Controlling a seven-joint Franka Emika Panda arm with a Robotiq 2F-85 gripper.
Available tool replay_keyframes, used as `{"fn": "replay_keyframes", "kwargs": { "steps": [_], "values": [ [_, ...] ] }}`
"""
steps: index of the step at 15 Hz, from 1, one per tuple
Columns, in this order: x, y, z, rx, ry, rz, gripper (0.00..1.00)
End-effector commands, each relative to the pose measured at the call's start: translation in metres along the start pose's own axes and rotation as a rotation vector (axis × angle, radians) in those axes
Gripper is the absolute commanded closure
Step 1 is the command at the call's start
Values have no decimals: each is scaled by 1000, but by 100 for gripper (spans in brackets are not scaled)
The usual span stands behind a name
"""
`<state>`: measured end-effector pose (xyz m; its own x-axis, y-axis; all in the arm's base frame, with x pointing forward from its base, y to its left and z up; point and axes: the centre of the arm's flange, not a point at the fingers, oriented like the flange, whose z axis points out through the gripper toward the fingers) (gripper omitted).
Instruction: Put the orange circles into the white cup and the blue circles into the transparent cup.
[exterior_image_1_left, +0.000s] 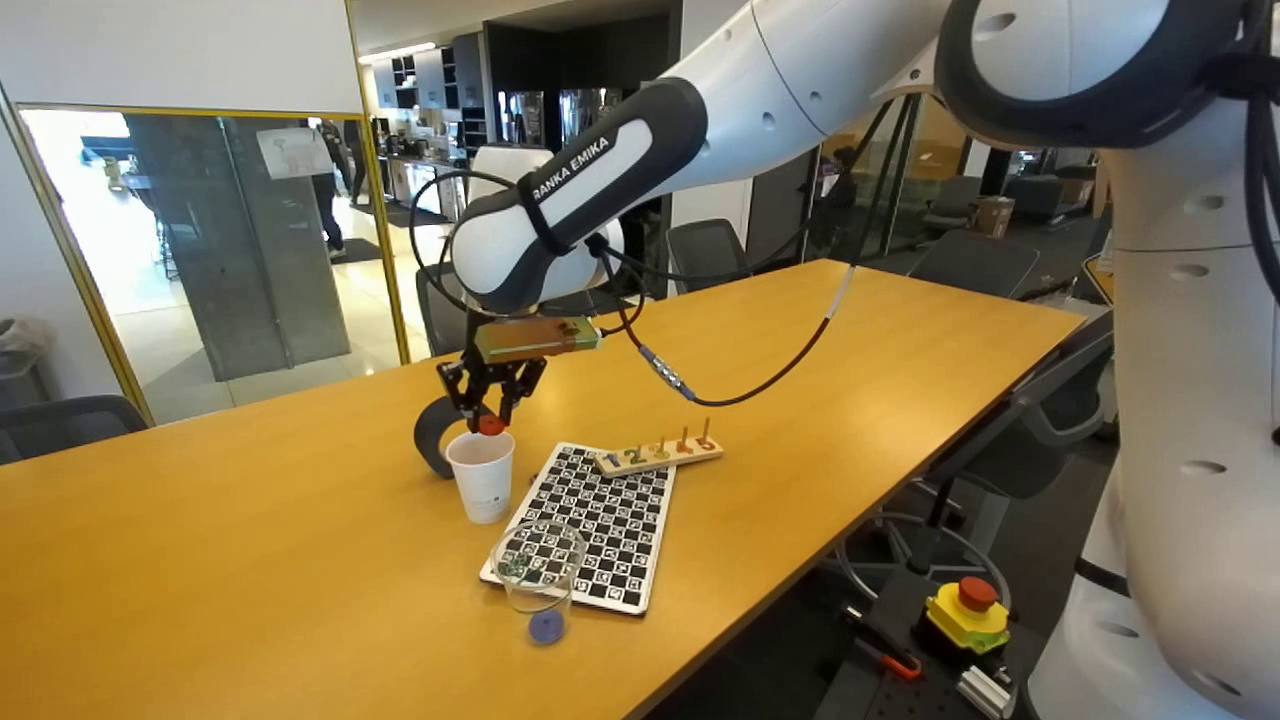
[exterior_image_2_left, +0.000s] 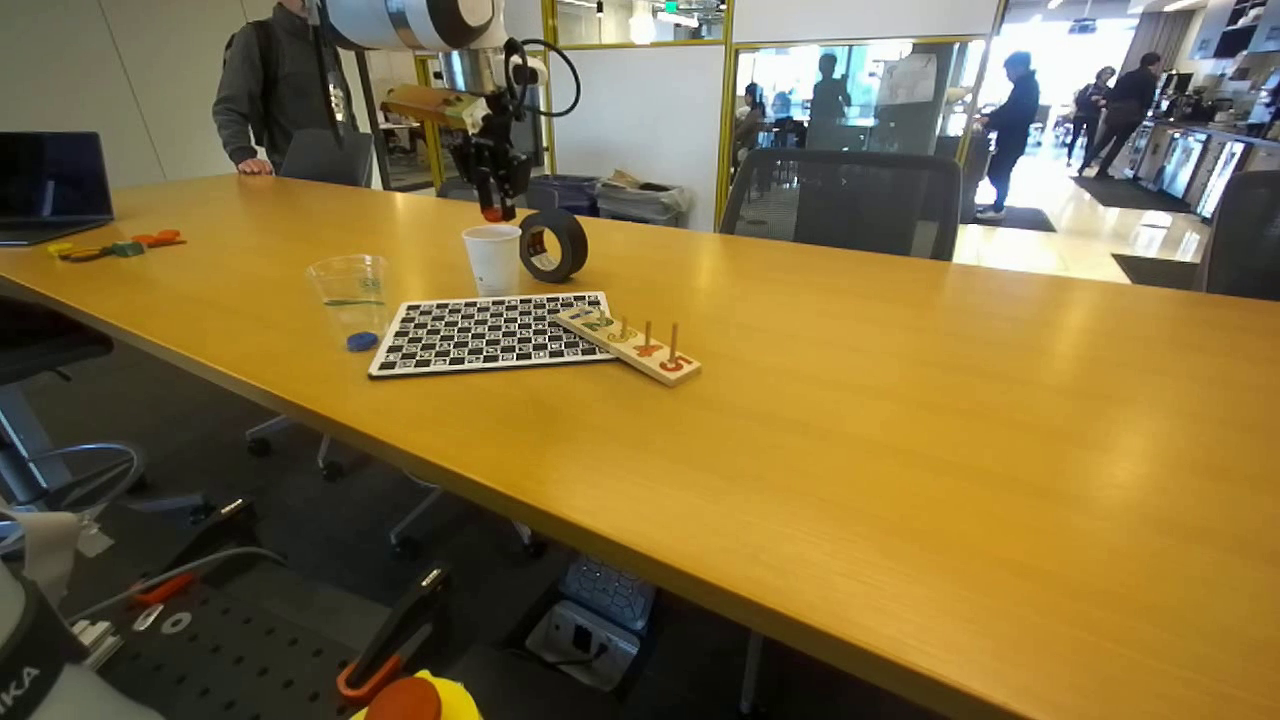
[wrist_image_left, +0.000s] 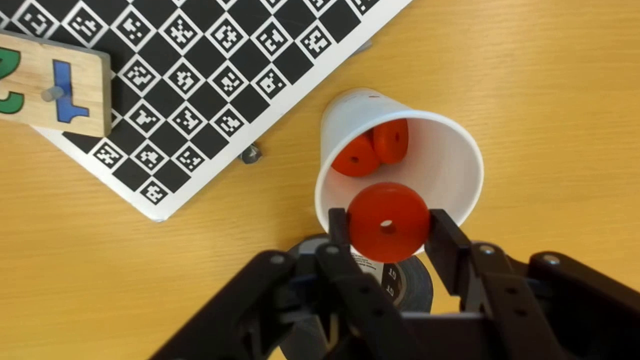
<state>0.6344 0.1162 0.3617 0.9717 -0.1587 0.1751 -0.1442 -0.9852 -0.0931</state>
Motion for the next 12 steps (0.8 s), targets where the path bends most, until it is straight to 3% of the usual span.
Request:
{"fn": "replay_keyframes", "kwargs": {
  "steps": [1, 5, 6, 11, 12],
  "values": [
    [24, -14, 6, -3, -31, -30, 81],
    [26, -19, 12, -9, -68, -50, 81],
    [26, -20, 12, -10, -81, -48, 40],
    [-7, -3, -11, -85, -134, -33, 1],
    [-23, 4, -26, -95, -135, -28, 0]
  ]
}}
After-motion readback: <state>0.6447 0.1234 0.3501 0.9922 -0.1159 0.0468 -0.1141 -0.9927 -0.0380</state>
